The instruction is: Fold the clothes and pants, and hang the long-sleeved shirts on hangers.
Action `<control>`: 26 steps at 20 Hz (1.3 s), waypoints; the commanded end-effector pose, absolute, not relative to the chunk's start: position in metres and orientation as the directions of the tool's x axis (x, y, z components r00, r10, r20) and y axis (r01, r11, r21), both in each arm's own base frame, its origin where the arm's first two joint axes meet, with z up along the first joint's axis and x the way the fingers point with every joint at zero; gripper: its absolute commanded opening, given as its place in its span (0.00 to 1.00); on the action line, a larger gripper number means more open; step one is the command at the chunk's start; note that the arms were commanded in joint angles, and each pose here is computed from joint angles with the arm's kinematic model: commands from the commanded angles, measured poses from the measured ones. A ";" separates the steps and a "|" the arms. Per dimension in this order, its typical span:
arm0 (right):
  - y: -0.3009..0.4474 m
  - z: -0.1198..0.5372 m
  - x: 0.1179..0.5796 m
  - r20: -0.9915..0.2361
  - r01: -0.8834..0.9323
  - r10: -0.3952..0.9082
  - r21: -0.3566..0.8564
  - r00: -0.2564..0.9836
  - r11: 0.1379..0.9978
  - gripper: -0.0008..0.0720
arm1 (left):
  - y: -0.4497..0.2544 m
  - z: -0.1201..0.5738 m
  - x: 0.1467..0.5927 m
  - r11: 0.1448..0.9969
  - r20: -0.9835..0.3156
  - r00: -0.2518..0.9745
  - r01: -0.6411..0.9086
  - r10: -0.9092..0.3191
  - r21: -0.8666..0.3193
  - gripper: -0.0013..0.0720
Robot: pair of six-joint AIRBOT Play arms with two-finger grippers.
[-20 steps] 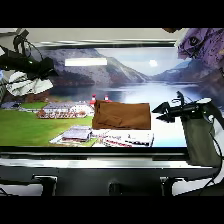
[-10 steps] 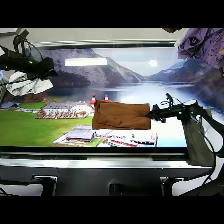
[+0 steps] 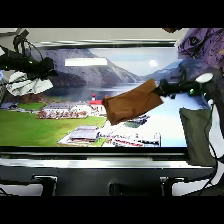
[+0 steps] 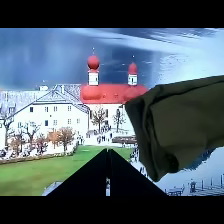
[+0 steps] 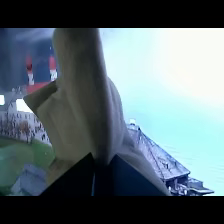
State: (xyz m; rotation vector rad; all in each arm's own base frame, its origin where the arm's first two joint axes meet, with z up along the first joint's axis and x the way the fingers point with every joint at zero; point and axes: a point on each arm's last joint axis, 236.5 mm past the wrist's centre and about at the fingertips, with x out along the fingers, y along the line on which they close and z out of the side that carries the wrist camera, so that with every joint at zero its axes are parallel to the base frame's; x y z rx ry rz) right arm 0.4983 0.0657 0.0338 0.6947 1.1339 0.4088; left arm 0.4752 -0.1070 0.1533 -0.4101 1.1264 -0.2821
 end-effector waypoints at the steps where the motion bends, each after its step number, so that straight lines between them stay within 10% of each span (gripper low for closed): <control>1: 0.028 0.087 0.527 -0.731 0.121 0.462 0.588 0.503 0.799 0.05 | -0.107 0.154 0.475 0.891 -0.811 0.408 0.013 -0.419 -0.453 0.04; 13: -0.146 0.177 0.516 -0.702 0.457 0.124 0.576 0.701 0.678 0.05 | -0.107 0.154 0.474 0.890 -0.811 0.405 0.013 -0.422 -0.456 0.04; 26: -0.221 0.181 0.434 -0.824 0.743 -0.106 0.436 0.556 0.507 0.05 | -0.115 0.154 0.468 0.876 -0.808 0.376 0.021 -0.453 -0.481 0.04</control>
